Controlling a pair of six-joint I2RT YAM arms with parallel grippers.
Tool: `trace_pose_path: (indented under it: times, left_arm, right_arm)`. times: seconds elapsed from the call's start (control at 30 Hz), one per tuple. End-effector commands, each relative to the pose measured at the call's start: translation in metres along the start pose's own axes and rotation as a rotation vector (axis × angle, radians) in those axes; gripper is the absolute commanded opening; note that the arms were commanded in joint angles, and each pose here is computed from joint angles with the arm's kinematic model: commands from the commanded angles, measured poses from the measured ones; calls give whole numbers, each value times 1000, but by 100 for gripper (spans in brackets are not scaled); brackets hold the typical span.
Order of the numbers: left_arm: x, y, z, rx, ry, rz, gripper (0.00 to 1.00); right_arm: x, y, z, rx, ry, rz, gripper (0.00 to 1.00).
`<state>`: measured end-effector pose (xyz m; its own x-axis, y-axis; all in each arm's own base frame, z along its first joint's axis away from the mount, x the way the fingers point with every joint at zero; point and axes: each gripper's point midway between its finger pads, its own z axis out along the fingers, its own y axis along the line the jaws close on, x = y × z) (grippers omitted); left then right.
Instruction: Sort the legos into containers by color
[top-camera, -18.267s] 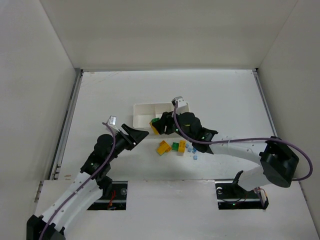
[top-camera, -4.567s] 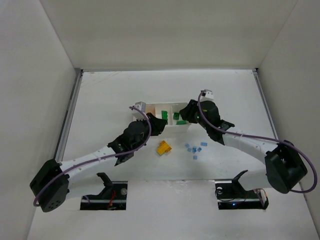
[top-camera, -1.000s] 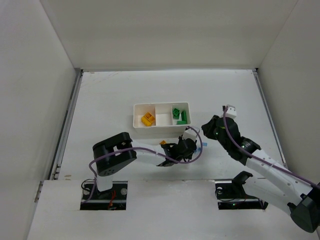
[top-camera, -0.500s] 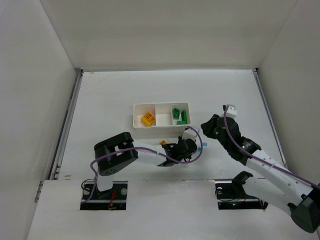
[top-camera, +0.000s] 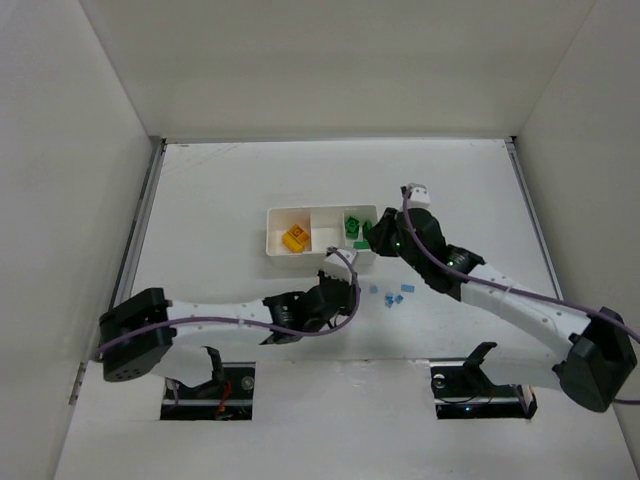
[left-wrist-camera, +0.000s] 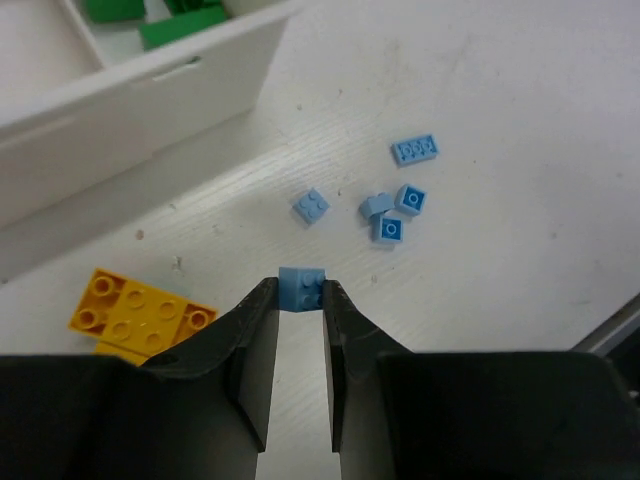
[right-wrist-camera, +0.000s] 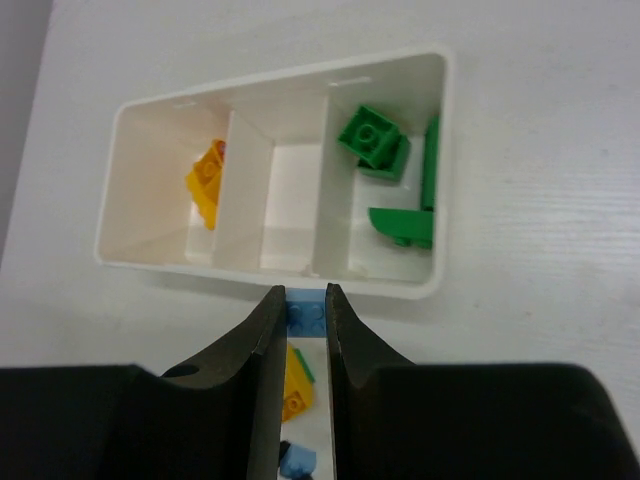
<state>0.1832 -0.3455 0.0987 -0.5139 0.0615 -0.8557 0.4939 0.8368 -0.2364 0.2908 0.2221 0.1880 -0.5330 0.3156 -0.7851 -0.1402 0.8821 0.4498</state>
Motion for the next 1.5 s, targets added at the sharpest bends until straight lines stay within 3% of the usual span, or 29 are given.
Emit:
trace_pose_path:
  times: [0.0,0.43,0.5,0.63,0.83,1.0,1.17,1.27,1.47]
  left_arm:
    - [-24,24,-23,-39,-81,-87,11]
    - [-89,113,-64,-150,-251,-281,13]
    - [-97,118,-62,-157,-256,-298,14]
    - [-107,123,-48,-162,-236,-296,14]
    - [-116,116,-18,-158,-199,-270,14]
    - [-121,113,13,-169,-163,-241,15]
    - [-118,123,42,-216,-119,-210,19]
    - [-116,129,57,-248,-97,-189,22]
    - [-111,139,76,-279,-66,-180,26]
  right_arm:
    - [-26,56,16,-153,-47,-3,16]
    - [4,92,100,-154,73,-50,17]
    - [7,92,105,-146,76,-53,22]
    - [7,90,107,-139,70,-48,44]
    - [-3,76,85,-129,19,-34,45]
    - [-7,40,49,-62,-67,-10,31]
    - [29,-21,17,74,-57,19,28]
    - [57,-48,1,149,-22,55,34]
    - [112,-46,-8,151,116,-79,39]
